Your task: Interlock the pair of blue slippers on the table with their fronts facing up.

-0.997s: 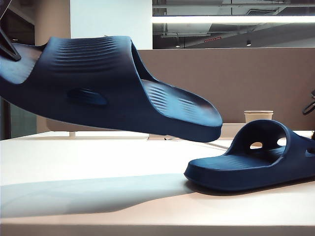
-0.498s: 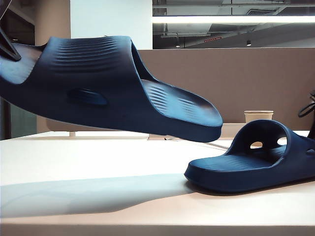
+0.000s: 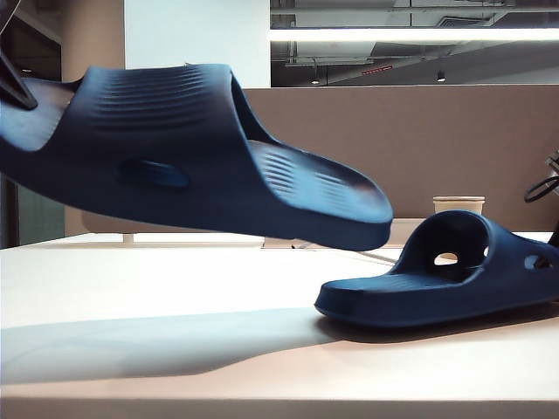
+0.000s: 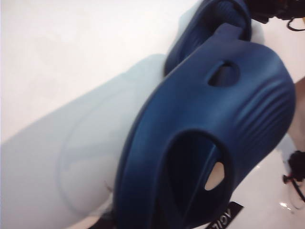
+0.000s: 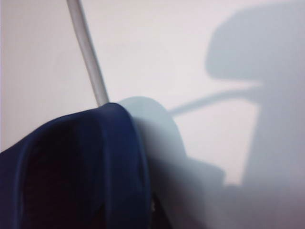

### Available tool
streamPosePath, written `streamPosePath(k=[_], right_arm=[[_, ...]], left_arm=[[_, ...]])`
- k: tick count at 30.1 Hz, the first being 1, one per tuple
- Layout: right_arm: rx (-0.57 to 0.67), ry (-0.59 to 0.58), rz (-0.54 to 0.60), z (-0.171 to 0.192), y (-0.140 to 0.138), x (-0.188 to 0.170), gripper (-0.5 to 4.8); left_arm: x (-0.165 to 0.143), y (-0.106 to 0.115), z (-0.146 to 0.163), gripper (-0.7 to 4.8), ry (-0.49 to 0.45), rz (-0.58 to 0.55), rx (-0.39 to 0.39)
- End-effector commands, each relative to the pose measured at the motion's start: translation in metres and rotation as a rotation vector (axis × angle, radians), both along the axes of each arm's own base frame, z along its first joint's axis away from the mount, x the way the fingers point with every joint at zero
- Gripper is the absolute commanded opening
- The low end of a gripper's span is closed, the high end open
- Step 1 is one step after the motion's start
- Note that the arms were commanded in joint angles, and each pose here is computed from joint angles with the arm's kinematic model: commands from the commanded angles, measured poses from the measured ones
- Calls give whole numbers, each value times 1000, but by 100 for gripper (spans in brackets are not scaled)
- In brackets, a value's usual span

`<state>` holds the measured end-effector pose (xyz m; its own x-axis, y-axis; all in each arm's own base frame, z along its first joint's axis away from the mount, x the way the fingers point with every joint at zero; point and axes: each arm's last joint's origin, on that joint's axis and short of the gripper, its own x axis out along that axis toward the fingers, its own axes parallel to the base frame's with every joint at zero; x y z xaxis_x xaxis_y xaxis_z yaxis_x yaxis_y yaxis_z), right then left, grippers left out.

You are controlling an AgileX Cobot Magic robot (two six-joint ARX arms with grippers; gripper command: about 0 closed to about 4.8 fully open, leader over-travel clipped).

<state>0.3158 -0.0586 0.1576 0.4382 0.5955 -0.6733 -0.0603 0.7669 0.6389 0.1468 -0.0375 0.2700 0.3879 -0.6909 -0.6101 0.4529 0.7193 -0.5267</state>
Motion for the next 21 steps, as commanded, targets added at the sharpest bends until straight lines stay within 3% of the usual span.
streamPosePath(k=[1, 15, 21], right_arm=[[23, -21, -17, 2, -1, 3, 51], [157, -61, -97, 7, -27, 1, 52], [202, -85, -86, 10, -27, 3, 52]], left_arm=[[1, 0, 2, -4, -28, 10, 14], [3, 11, 0, -4, -7, 106, 48], [5, 29, -7, -4, 34, 187, -4]])
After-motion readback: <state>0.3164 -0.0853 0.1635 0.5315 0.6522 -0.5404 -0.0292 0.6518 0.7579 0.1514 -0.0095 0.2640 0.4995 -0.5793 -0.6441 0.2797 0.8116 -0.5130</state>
